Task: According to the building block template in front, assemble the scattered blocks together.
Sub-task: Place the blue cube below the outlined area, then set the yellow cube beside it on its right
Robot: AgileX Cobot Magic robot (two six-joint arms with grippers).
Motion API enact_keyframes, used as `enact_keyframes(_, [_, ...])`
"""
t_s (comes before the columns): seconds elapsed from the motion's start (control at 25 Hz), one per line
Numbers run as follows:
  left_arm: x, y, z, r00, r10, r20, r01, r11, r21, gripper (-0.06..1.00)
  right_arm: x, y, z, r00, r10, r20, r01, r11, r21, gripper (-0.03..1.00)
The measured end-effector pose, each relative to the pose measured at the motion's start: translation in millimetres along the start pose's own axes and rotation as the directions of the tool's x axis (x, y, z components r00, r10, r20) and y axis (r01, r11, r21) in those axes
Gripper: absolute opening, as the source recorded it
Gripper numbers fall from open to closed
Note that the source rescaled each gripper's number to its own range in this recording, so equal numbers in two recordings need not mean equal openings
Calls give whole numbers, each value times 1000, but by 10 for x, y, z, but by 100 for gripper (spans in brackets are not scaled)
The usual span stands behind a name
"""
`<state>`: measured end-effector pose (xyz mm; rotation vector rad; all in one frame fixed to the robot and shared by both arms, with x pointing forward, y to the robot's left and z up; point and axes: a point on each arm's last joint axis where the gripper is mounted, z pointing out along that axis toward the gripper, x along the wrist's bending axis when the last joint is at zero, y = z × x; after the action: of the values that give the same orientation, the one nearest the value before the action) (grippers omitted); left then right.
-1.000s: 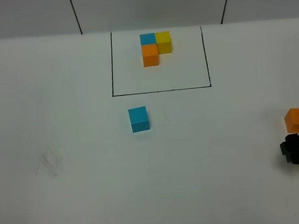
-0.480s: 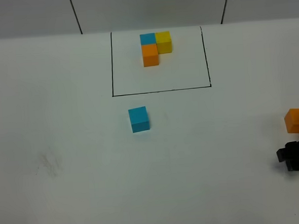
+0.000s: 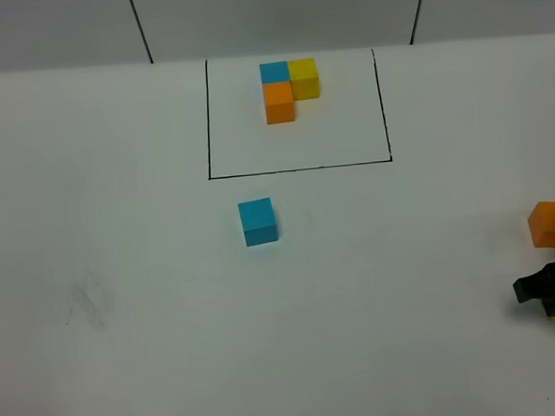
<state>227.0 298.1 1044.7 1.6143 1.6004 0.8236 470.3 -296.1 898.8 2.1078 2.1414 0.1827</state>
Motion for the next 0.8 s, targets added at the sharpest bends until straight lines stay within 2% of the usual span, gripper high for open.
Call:
enact_keyframes(0.24, [0, 0, 0, 1000, 0, 0, 0, 1000, 0, 0, 64, 72, -337, 999, -42, -15, 41, 997, -59, 54])
enact_keyframes(0.52, [0, 0, 0, 1000, 0, 0, 0, 1000, 0, 0, 214, 153, -934, 985, -175, -13, 170, 971, -168, 54])
enact_keyframes(0.68, [0, 0, 0, 1000, 0, 0, 0, 1000, 0, 0, 295, 141, -1072, 944, -328, 8, 324, 928, -183, 54])
enact_keyframes(0.8, [0, 0, 0, 1000, 0, 0, 0, 1000, 0, 0, 369, 88, -1086, 871, -490, 7, 487, 863, -138, 54])
